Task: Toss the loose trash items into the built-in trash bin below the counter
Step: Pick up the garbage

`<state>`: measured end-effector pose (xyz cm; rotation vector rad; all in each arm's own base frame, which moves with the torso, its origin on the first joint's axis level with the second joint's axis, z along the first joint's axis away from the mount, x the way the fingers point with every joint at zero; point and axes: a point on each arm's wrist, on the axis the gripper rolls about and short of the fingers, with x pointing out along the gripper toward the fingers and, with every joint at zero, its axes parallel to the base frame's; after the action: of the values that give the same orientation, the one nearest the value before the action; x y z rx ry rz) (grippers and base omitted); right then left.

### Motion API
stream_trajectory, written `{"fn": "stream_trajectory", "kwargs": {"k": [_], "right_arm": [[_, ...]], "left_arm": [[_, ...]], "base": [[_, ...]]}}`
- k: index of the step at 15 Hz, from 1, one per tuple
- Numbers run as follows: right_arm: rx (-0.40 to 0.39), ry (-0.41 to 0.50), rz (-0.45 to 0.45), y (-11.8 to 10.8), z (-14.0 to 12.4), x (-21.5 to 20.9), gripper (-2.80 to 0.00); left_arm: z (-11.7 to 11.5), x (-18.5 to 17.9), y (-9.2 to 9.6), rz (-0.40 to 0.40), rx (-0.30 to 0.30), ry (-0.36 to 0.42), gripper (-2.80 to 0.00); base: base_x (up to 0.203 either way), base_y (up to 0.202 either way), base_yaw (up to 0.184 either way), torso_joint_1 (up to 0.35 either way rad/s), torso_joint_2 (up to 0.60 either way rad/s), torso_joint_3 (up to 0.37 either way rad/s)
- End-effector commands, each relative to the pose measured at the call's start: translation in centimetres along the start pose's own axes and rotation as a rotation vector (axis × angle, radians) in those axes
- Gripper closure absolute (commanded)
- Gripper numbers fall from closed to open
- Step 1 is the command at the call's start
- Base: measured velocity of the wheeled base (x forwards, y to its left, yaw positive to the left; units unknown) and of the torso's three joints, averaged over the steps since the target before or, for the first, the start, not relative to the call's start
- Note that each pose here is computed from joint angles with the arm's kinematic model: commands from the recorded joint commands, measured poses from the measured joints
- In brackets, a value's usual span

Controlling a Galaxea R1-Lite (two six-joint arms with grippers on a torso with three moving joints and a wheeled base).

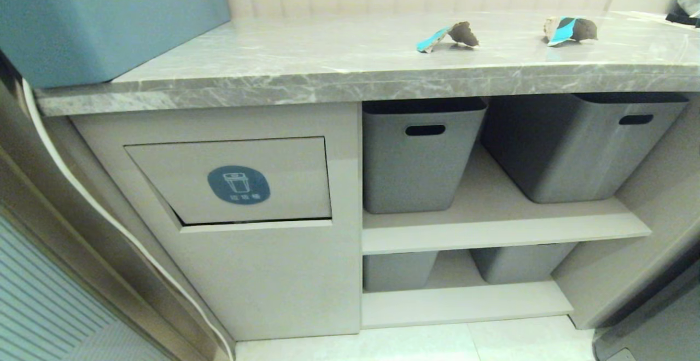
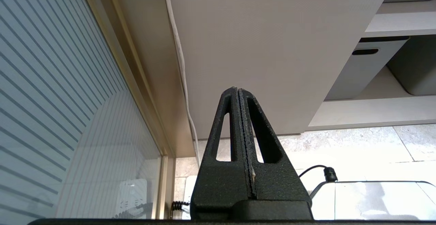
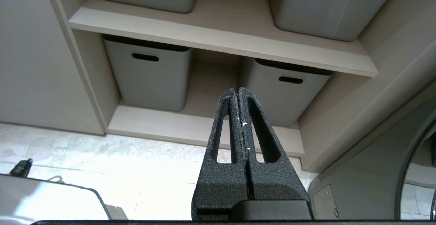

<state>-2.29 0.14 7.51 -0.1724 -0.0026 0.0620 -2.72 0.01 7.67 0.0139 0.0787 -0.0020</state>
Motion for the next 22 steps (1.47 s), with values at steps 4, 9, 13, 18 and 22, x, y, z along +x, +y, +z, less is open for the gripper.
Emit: {"fn": "stream_trajectory", "kwargs": {"k": [4,9,13,18,22], "right_arm": [[0.001,0.000,0.000,0.00,-0.01,-0.01,0.00],[-0.001,0.000,0.000,0.00,-0.01,-0.01,0.00],[-0.001,-0.001,-0.001,0.00,0.02,-0.01,0.00],[0.001,0.000,0.000,0.00,-0.01,-0.01,0.00],[0.004,0.000,0.000,0.00,-0.01,-0.01,0.00]], "left_arm": [[-0.01,0.01,0.00,0.000,0.000,0.003,0.00],[-0.01,0.01,0.00,-0.001,0.000,0.003,0.00],[-0.01,0.01,0.00,0.000,-0.001,0.003,0.00],[-0.01,0.01,0.00,0.000,-0.001,0.003,0.00],[-0.01,0.01,0.00,0.000,-0.003,0.003,0.00]], "base": [[0.001,-0.028,0.001,0.001,0.00,0.000],[0.000,-0.192,0.001,0.001,0.00,0.001],[0.000,-0.196,0.002,0.004,0.00,0.004],[0.000,-0.181,0.003,0.006,-0.02,-0.010],[0.000,-0.020,0.000,0.078,-0.23,-0.255]]}}
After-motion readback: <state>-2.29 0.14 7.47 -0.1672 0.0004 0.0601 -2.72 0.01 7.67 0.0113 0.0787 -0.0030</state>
